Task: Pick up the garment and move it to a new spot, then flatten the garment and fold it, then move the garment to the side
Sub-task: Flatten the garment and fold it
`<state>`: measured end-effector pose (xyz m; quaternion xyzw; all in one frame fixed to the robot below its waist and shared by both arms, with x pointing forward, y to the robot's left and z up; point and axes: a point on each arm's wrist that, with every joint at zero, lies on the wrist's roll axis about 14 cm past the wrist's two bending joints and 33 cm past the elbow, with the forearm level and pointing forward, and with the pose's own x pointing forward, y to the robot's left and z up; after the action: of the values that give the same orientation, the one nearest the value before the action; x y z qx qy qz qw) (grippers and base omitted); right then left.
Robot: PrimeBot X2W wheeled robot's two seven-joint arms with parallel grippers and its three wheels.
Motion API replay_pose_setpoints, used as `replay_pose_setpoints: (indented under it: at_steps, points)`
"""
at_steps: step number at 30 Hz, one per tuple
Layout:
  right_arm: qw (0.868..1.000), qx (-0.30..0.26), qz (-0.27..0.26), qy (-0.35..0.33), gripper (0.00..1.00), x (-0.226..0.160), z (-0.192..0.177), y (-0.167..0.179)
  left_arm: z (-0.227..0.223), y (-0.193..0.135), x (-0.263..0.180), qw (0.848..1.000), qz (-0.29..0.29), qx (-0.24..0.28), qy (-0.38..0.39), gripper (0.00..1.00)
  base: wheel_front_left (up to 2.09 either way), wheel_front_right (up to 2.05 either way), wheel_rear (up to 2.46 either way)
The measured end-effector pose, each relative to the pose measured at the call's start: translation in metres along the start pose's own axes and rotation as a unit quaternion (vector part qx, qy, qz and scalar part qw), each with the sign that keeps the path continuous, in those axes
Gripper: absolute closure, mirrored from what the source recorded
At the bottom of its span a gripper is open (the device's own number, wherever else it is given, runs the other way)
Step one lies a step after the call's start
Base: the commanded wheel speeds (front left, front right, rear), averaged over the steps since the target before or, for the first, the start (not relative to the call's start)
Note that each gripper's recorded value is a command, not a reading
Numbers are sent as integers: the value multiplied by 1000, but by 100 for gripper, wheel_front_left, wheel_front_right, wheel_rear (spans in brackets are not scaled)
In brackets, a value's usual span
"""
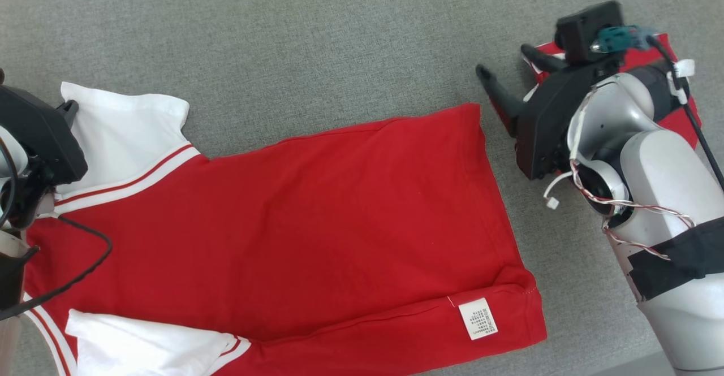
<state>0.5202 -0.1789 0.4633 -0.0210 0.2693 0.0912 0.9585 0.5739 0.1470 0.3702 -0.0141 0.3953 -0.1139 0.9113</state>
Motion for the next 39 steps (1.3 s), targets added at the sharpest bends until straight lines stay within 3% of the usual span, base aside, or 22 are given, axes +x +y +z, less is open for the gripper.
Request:
replay_pose_setpoints:
  at_steps: [14,22,39]
  points:
    - [989,-43,41,137,0,-4,-23,8,-1,-3,-8,1000,-2,-1,1,100,0,0,0]
    - [979,-52,74,180,0,-1,-40,27,-4,3,-9,1000,3,-3,2,100,0,0,0]
    - [976,-54,82,193,0,6,-41,24,-2,6,2,1000,2,-7,3,100,0,0,0]
